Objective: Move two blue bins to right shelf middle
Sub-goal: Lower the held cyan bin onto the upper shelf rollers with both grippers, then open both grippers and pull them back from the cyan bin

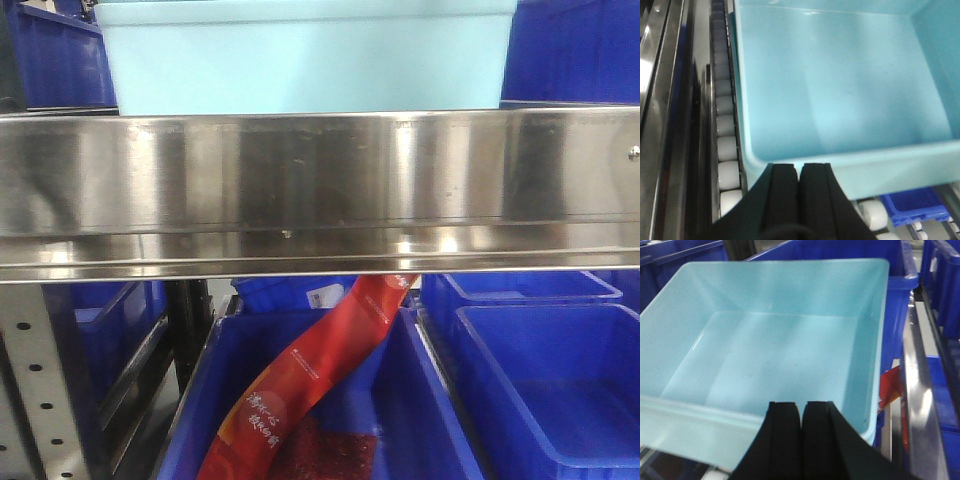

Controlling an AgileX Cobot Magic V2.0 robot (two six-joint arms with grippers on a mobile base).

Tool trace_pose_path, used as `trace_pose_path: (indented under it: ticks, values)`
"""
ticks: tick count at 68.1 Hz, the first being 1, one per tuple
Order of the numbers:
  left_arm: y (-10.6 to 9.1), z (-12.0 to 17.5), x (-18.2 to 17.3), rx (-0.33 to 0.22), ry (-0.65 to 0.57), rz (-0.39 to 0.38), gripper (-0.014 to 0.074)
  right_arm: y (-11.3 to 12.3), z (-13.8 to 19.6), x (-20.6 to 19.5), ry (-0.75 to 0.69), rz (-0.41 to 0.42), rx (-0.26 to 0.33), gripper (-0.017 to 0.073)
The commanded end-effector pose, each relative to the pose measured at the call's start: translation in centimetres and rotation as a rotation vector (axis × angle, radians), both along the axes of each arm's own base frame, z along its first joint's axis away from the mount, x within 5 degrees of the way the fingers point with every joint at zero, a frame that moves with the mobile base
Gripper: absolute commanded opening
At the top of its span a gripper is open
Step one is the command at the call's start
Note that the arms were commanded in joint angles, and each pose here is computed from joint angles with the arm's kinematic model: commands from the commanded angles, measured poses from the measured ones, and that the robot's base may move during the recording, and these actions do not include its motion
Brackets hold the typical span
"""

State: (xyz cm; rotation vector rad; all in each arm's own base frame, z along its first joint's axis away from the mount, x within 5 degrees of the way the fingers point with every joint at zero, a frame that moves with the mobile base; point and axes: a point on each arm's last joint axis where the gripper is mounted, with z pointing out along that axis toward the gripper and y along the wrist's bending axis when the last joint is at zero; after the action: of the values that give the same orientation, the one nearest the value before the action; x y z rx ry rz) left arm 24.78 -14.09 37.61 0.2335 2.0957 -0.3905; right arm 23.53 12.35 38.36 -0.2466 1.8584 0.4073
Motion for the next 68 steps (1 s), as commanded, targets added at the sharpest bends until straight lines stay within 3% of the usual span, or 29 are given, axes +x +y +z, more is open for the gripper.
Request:
trace_pose_path:
  ticks: [1, 8, 18, 28, 42, 53, 68]
  values:
    - [0.5, -0.7, -1.5, -0.028, -0.1, -0.05, -0.0099, -0.2, -0.7, -1.1, -0.079, 0.044, 0.012, -0.0167]
    - [1.4, -1.7, -3.3, -0.055, -0.169, -0.077, -0.0099, -0.2, -2.5, -2.2, -0.155, 0.11, 0.048, -0.0167]
    - [2.8, -3.7, -5.9, -0.042, -0.224, -0.107, -0.0099, -0.7, -4.0, -4.2, -0.225, 0.164, 0.1, -0.0167]
    - [4.5, -4.3, -8.6, -0.038, -0.27, -0.113, -0.0099, -2.1, -4.7, -6.4, -0.217, 0.148, 0.089, -0.0167]
    - [6.9, -2.7, -12.3, -0.107, -0.398, -0.103, -0.0099, -4.7, -3.0, -9.9, -0.249, 0.09, 0.089, -0.0167]
    - [8.1, -1.3, -14.3, -0.157, -0.49, -0.099, -0.0099, -6.2, -1.4, -12.4, -0.344, 0.082, 0.136, -0.0167]
    - [8.5, -0.8, -15.1, -0.177, -0.531, -0.099, -0.01, -7.1, -0.5, -14.1, -0.415, 0.08, 0.172, -0.0167]
